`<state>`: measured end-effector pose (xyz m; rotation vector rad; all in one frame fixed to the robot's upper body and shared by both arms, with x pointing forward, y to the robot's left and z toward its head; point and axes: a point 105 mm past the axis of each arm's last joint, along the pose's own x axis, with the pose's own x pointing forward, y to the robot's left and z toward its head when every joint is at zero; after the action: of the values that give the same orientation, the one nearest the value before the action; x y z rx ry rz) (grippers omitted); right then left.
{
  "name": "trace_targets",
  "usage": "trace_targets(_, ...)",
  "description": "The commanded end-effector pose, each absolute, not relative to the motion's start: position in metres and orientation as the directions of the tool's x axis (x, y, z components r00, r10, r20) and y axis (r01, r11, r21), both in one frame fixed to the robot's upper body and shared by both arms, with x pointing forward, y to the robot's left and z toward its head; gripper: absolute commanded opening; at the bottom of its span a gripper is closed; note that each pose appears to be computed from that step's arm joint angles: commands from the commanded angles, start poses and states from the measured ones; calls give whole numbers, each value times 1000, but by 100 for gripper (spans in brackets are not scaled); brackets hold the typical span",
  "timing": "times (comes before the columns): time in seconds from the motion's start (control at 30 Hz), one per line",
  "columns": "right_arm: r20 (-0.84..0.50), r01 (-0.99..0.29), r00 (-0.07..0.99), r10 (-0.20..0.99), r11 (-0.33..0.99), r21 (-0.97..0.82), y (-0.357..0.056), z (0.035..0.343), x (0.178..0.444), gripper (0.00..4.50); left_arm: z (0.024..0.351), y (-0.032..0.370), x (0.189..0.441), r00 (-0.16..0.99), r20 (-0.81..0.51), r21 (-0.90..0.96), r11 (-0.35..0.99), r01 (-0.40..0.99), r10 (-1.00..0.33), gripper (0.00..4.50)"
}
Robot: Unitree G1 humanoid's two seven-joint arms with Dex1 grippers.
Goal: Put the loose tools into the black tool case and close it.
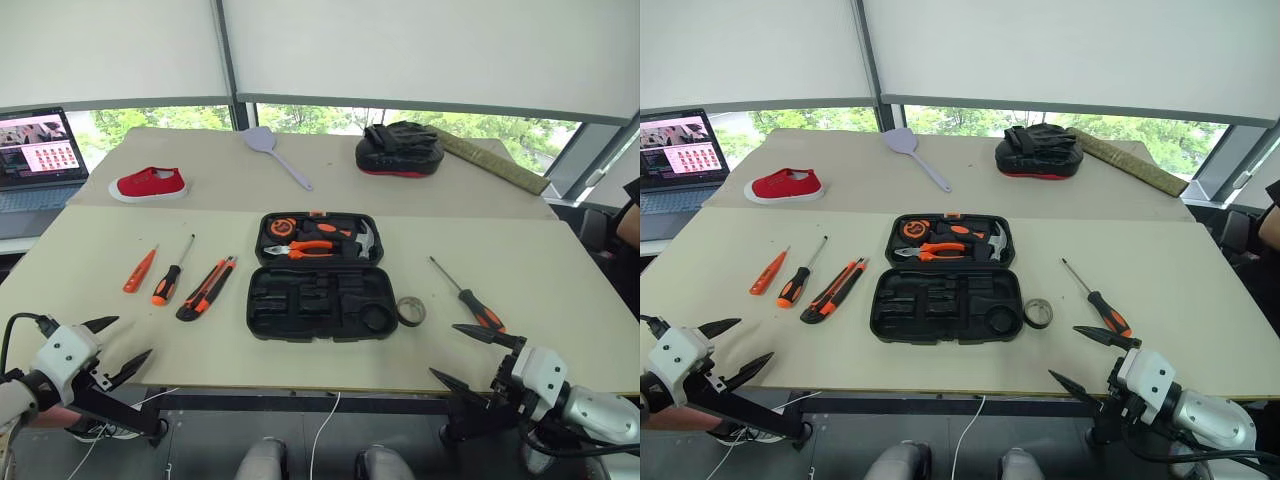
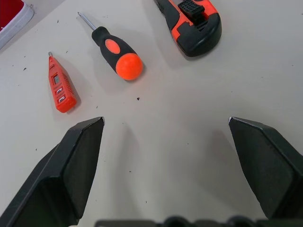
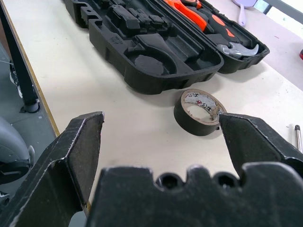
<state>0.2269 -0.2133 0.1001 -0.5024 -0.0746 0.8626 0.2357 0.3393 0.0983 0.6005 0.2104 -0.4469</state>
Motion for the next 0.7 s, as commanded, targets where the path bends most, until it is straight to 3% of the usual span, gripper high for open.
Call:
trace_targets(0.03, -73, -727, 617, 784, 531, -436, -199, 117, 227, 447, 119, 351, 242, 928, -231, 421, 829, 367, -293, 450)
trace_targets(0.1, 21, -740, 579, 815, 535, -408, -181, 132, 230, 447, 131, 370, 244, 969, -140, 271, 934, 233, -201, 450)
trace_targets(0.17, 124, -750, 542, 831, 544, -377, -167, 152, 231, 447, 112, 405, 234, 968, -252, 104, 995, 4, 23, 450)
trace_targets(0.27, 260, -713, 547, 795, 606, -353, -165, 178, 237, 447, 107, 422, 223, 951, -281, 21, 991, -131, 132, 450)
trace_targets(0.43, 274, -690, 555, 786, 619, -375, -166, 183, 238, 447, 124, 414, 232, 958, -267, 17, 994, -104, 104, 450)
trace_targets(0.7, 268, -676, 553, 788, 613, -408, -160, 187, 239, 447, 158, 355, 289, 942, -333, 45, 997, 68, -49, 450)
